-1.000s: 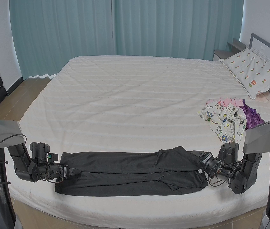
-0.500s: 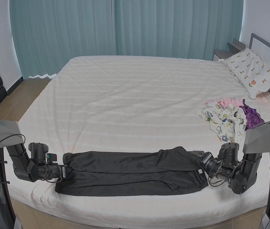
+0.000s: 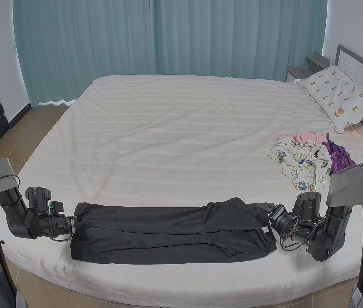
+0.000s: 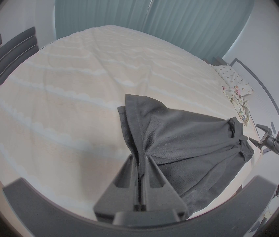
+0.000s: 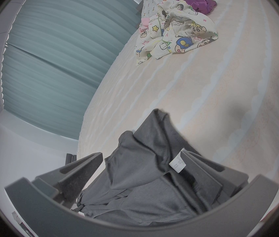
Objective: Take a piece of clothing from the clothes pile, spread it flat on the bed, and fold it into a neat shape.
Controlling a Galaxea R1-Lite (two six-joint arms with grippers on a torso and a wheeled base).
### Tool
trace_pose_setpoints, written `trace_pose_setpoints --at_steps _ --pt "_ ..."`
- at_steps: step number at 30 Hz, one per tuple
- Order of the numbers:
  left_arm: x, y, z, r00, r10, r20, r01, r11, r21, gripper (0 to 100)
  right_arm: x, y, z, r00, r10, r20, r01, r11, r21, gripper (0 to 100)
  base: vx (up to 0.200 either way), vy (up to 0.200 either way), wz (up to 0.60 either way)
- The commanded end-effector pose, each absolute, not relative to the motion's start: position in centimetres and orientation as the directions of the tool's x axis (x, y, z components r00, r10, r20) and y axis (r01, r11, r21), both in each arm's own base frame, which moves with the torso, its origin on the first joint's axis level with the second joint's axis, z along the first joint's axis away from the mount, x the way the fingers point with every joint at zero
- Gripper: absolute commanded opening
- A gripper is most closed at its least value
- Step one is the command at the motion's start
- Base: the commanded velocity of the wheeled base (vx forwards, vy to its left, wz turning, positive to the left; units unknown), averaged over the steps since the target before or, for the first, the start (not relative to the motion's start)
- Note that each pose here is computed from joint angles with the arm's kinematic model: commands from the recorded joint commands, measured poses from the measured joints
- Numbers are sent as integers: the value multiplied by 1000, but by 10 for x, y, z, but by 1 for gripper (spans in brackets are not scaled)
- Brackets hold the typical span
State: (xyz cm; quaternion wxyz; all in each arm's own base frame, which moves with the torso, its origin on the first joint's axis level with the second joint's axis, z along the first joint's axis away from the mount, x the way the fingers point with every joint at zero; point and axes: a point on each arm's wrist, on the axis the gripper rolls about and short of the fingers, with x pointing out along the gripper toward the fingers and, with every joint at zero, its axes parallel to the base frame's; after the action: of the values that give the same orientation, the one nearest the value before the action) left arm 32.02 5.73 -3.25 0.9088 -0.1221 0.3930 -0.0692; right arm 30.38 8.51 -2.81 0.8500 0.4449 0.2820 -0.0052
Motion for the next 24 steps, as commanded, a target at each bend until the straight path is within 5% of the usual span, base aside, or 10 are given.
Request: trace_pose_setpoints --at_steps 1,24 --pt "321 71 -22 708 -206 -676 10 959 -282 0 304 85 -28 841 242 -484 260 604 754 100 0 0 0" --pt "307 149 27 740 -143 -658 -146 920 -363 0 305 84 -27 844 239 -481 260 601 755 100 0 0 0"
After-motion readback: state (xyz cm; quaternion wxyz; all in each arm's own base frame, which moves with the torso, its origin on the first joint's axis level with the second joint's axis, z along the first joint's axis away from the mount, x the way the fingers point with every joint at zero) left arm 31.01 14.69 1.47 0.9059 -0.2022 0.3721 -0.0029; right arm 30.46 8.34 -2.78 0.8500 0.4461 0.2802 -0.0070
